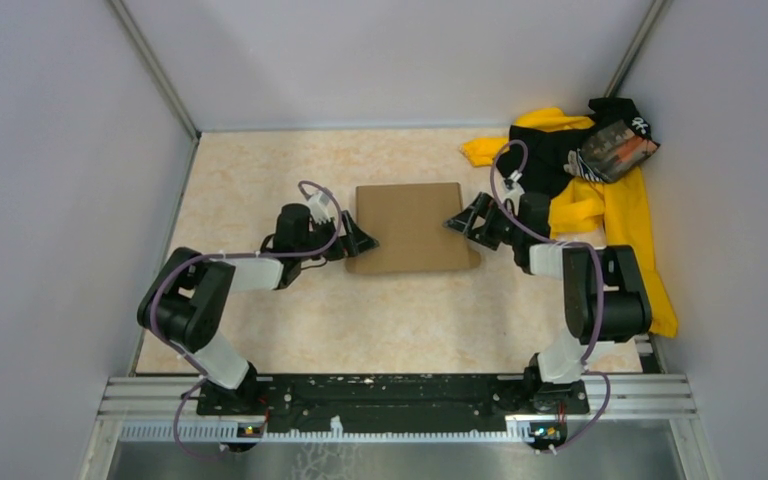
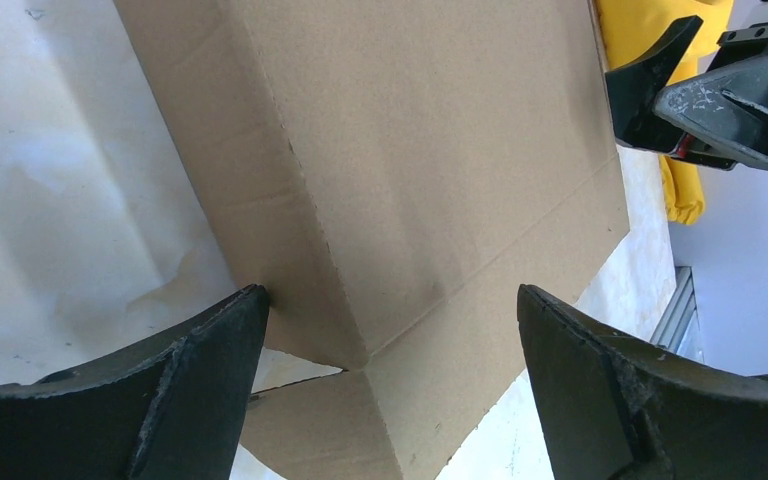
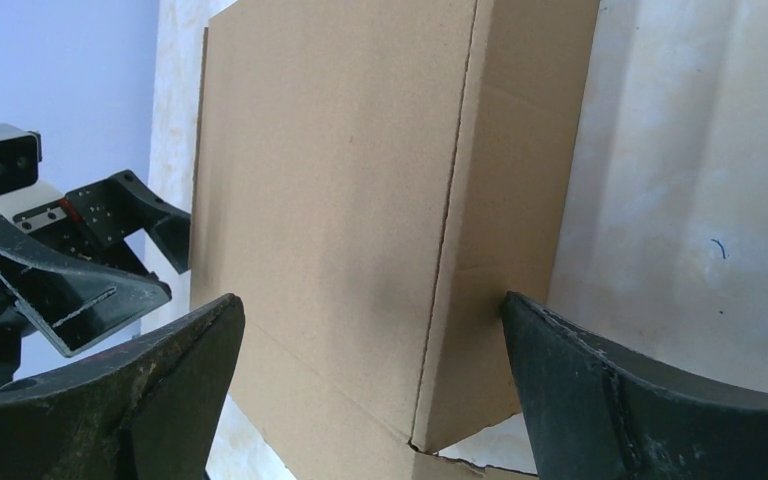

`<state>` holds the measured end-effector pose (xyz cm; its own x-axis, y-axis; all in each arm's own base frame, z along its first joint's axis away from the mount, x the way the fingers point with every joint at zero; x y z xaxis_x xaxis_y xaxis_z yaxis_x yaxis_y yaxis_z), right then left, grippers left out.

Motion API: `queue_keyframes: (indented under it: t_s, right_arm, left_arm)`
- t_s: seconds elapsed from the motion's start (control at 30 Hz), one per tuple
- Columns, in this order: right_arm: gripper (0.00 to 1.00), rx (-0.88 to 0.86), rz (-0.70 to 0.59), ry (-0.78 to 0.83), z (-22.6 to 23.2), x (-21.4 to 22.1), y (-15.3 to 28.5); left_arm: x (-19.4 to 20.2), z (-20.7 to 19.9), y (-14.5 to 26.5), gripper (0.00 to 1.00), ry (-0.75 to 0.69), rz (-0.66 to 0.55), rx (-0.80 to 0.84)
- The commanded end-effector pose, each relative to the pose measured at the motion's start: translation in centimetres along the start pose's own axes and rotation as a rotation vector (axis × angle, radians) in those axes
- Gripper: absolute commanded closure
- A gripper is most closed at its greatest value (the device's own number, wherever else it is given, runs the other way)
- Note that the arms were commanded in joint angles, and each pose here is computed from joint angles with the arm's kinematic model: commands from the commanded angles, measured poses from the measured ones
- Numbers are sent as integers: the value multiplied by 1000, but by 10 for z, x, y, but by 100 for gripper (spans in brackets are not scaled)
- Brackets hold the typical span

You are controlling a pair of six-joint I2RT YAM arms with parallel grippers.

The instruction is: Fold the paper box

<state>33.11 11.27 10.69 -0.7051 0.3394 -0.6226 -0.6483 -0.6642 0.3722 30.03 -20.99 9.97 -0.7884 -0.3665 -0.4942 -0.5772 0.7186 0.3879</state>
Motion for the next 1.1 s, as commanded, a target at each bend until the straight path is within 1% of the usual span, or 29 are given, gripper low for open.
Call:
queue_keyframes:
  t_s: [0.0,0.53,1.07]
  right_arm:
    - [1,-50,-15,61,17,-1,7]
    - [1,-68,-31,93,40,-7,24]
    - [1,-103,-52,137,74,-25,46]
  left_arm:
    - [-4,-21,1,1,-51,-20,66]
    - [0,-32,18,1,-67,-30,81]
    - [-10,-63,49,1,-104,-46,106]
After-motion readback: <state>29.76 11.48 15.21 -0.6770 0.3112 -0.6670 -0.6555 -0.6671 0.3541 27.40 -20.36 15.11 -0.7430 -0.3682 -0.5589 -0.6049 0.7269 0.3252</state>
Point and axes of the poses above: each gripper's point midway between its finger pads, its own y axis back along the fingers, its own z axis along the line the jaws close on, x = y × z, the point moved 6 cm from there along y, back along the fingers, and after that the axes turned 8 degrees about y, right-handed, at the moved point
